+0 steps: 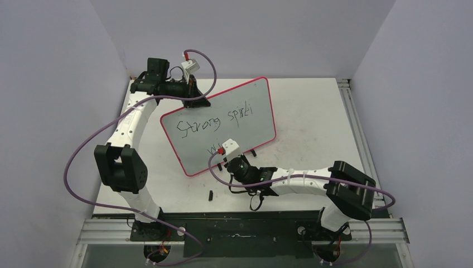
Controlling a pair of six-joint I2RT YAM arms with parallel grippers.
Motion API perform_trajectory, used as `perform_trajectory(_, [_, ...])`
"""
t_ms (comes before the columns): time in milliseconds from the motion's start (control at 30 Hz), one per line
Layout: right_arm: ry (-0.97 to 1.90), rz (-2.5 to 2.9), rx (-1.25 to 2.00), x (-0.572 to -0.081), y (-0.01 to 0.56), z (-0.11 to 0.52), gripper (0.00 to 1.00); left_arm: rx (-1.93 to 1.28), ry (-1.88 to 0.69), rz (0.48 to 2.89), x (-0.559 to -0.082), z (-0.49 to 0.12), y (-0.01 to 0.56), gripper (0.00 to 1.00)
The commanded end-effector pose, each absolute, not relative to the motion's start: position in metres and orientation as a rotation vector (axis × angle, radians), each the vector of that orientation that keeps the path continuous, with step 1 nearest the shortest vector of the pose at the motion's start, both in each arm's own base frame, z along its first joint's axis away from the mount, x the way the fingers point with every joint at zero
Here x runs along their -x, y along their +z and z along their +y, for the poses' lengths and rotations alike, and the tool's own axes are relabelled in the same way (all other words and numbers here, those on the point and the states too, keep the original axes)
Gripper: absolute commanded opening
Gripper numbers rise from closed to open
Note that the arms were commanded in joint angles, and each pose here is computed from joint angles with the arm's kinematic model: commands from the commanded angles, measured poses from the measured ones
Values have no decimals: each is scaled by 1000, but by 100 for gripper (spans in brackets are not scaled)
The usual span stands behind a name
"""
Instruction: Write a sentence on the whiteboard
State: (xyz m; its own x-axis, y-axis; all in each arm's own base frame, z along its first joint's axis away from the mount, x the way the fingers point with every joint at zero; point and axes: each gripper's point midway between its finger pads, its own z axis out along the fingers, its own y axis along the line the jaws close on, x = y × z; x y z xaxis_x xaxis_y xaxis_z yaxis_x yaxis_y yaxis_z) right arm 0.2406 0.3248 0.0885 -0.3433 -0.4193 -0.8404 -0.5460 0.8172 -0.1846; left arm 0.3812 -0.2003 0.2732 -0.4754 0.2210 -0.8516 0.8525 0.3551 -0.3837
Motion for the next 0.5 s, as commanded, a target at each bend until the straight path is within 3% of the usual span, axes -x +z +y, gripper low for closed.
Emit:
perform_trajectory(0, [190,1964,699,-247,95,339,5,-934,-1220,2038,-353,-208,245,0])
perform_trajectory(467, [187,1975,697,-256,90,340,5,-933,-1218,2036,-353,-208,246,0])
